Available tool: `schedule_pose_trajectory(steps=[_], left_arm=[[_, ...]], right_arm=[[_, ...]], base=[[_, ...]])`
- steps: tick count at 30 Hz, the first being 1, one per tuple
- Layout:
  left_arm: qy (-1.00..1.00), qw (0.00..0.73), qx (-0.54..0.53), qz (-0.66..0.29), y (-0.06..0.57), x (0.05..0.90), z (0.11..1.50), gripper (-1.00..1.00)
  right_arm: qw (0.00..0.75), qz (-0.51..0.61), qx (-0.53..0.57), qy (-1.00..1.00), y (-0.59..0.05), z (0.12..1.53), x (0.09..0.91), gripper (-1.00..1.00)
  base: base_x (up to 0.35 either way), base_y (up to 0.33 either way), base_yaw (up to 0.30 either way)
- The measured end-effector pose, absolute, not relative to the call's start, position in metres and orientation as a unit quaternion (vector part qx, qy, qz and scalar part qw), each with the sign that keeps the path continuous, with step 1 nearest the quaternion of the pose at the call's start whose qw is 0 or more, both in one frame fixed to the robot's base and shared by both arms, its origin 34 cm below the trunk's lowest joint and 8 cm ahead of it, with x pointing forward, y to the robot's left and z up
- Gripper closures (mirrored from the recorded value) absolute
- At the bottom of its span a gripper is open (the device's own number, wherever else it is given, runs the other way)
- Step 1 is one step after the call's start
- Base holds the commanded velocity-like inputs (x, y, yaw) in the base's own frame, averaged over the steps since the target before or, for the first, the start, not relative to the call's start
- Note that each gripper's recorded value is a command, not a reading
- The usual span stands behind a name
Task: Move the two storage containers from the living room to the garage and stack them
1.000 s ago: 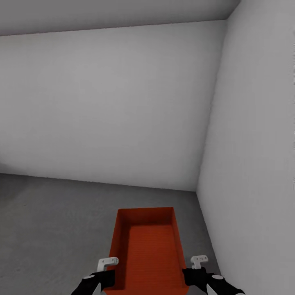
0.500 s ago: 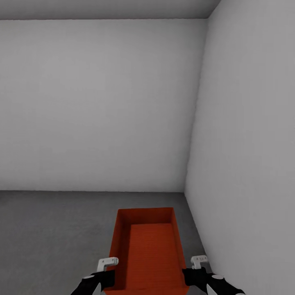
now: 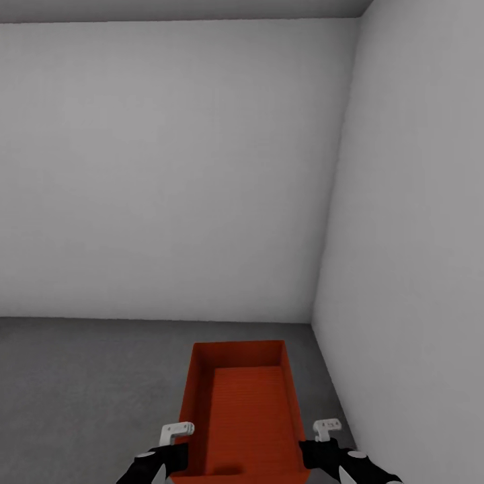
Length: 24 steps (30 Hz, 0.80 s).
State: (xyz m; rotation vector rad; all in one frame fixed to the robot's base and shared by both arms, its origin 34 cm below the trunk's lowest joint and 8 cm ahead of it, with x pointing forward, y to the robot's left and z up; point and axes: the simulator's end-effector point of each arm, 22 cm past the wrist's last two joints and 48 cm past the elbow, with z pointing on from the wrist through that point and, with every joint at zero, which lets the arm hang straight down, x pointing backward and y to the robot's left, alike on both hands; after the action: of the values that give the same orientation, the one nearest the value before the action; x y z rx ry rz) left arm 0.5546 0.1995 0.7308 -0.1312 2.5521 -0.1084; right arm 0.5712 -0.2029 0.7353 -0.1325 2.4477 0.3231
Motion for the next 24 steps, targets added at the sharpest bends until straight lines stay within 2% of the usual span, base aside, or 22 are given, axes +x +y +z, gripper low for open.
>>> schedule_pose_trajectory(steps=[7, 24], left_arm=[[0.956, 0.286, -0.049, -0.041, 0.1996, 0.5539, 0.7300, 1.00], [0.958, 0.281, -0.049, -0.040, 0.1996, 0.5520, 0.7288, 1.00]], right_arm=[[0.326, 0.123, -0.050, 0.936, -0.2029, 0.7343, 0.5704, 1.00], [0.322, 0.124, -0.050, 0.937, -0.2029, 0.7329, 0.5686, 1.00]], base=[[0.304, 0.071, 0.017], [0.321, 0.003, 0.000]])
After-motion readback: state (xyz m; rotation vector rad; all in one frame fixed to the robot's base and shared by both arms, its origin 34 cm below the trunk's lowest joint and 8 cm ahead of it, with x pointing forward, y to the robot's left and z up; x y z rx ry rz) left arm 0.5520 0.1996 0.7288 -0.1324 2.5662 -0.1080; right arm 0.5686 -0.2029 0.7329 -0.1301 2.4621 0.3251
